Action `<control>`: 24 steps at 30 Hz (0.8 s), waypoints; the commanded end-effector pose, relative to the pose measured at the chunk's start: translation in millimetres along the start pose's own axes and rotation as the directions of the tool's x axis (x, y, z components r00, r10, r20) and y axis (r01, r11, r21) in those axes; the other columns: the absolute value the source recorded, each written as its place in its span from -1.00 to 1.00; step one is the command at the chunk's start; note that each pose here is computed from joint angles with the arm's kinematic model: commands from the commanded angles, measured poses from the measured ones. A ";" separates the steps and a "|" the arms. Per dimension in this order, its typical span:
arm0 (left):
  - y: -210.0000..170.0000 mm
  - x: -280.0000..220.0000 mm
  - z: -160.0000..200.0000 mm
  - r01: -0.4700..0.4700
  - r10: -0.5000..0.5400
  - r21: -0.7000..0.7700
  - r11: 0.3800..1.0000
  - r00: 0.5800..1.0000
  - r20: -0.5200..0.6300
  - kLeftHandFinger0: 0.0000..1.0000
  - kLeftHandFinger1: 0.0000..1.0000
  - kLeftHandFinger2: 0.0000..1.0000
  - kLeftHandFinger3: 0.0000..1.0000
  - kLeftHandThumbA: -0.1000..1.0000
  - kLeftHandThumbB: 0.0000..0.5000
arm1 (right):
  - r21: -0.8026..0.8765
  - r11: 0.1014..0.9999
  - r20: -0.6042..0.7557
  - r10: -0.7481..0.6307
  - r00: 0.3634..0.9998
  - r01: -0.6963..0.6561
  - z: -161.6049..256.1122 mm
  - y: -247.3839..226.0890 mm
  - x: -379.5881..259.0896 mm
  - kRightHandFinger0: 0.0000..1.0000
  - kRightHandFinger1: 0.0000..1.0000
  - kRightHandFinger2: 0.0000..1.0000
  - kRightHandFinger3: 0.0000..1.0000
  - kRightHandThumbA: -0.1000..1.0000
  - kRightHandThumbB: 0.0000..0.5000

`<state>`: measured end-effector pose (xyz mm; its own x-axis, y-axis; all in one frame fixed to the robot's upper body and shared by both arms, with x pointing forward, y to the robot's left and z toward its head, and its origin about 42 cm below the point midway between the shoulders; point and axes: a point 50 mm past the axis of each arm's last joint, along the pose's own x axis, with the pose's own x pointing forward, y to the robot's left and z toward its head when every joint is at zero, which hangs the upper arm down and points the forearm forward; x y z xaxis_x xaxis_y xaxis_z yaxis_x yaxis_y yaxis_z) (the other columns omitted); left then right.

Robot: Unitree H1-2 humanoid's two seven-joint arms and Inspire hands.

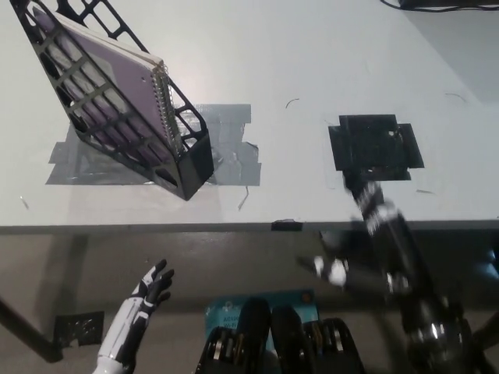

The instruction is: A shelf with a book inside it is placed on the center of the desk infront of the robot. The robot uses its right hand to grab the book, take it out and hand it to a person.

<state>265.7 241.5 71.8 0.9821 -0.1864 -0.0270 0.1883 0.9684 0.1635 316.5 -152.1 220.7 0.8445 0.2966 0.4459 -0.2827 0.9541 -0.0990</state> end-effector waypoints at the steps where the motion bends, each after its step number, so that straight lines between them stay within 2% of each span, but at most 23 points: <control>1: -2.7 -0.5 7.2 0.015 -0.015 -0.008 1.000 0.999 0.051 1.00 1.00 1.00 1.00 0.91 -0.10 | 0.087 0.995 0.073 0.049 0.996 -0.056 26.4 19.6 61.6 1.00 1.00 1.00 1.00 1.00 0.05; 6: -2.4 1.3 10.6 0.016 -0.016 0.005 1.000 0.998 0.057 1.00 1.00 1.00 1.00 0.92 -0.10 | 0.131 0.987 0.028 0.087 0.996 -0.090 18.0 37.5 105.0 1.00 1.00 1.00 1.00 1.00 0.11; 10: -3.0 1.8 10.8 0.020 -0.020 -0.004 1.000 0.998 0.061 1.00 1.00 1.00 1.00 0.91 -0.11 | 0.132 0.983 0.006 0.125 0.992 -0.125 11.2 52.4 137.0 1.00 1.00 1.00 1.00 1.00 0.22; 13: -3.9 3.2 11.5 0.024 -0.024 0.011 1.000 0.998 0.062 1.00 1.00 1.00 1.00 0.95 -0.04 | 0.149 0.976 -0.031 0.166 0.986 -0.160 7.0 69.5 171.7 1.00 1.00 1.00 1.00 1.00 0.34; 15: -4.2 4.1 11.2 0.030 -0.031 0.018 0.999 0.997 0.068 1.00 1.00 1.00 1.00 0.96 -0.11 | 0.161 0.973 -0.051 0.174 0.983 -0.164 4.9 75.7 182.3 1.00 1.00 1.00 1.00 1.00 0.34; 18: -4.0 4.6 11.4 0.031 -0.033 0.022 0.999 0.997 0.072 1.00 1.00 1.00 1.00 0.97 -0.16 | 0.199 0.966 -0.074 0.184 0.980 -0.166 0.3 87.5 196.0 1.00 1.00 1.00 1.00 1.00 0.14; 20: -3.9 5.6 12.3 0.029 -0.030 0.020 0.999 0.997 0.071 1.00 1.00 1.00 1.00 0.97 -0.12 | 0.228 0.959 -0.080 0.192 0.978 -0.170 -3.2 94.3 203.0 1.00 1.00 1.00 1.00 1.00 0.09; 21: -4.1 6.2 13.3 0.027 -0.028 0.020 0.999 0.997 0.075 1.00 1.00 1.00 1.00 0.98 -0.05 | 0.237 0.956 -0.084 0.197 0.977 -0.172 -5.2 99.3 207.6 1.00 1.00 1.00 1.00 1.00 0.00; 24: -3.9 8.0 14.5 0.027 -0.029 0.030 0.999 0.996 0.081 1.00 1.00 1.00 1.00 0.98 -0.09 | 0.245 0.953 -0.093 0.206 0.974 -0.178 -7.3 108.0 216.5 1.00 1.00 1.00 1.00 1.00 0.19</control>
<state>267.3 235.7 72.9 0.9789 -0.2033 -0.0204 0.2039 0.9645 0.1677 465.9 -8.1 268.0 0.8446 0.4815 0.2339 -0.4980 0.8671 0.0131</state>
